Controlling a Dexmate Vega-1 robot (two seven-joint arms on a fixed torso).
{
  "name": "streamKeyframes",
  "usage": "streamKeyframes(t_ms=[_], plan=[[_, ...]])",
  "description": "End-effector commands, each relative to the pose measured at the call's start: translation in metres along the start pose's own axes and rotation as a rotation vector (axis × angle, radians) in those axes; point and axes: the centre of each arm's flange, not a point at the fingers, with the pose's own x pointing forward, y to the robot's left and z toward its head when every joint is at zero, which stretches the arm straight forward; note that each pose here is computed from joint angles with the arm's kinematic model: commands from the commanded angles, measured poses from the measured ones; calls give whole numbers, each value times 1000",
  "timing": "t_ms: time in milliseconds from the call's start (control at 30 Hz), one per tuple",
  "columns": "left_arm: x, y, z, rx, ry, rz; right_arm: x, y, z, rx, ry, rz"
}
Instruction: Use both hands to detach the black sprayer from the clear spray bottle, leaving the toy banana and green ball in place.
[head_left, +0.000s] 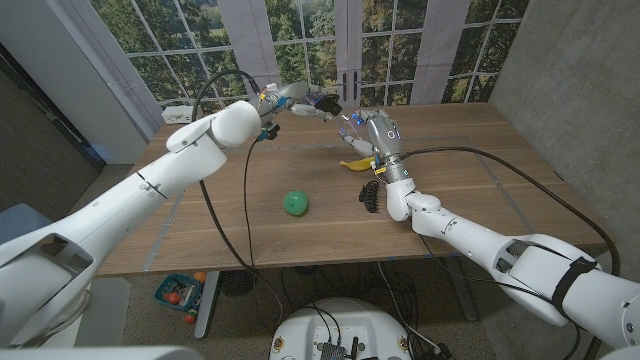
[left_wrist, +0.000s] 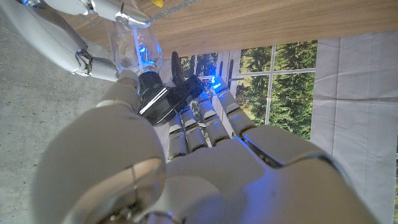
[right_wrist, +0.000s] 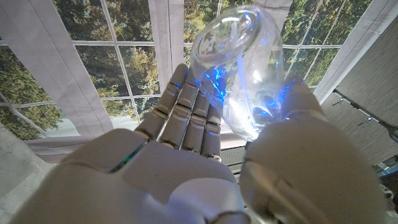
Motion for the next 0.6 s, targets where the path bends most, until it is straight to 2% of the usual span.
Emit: streamKeyframes(t_ms=[33,67,100,200,267,600], plan=[[0,-3,-2,-54,-47,215,2,-3,0,11,-4,-17],[-3,-3,-2,-55,-43,273,2,-2,-2,10,1,-14],[-4,-3,-2,-53,-43,295,2,-1,-2,11,4,-12],[-6,-2,-1,-56,-46,330,2,0,-4,12,9,-7],[-9,-2,-1,-68,-20,351,2,2,-6,11,14,0],[-20,0,4,-48,-35,476,1,5,-12,11,31,15]])
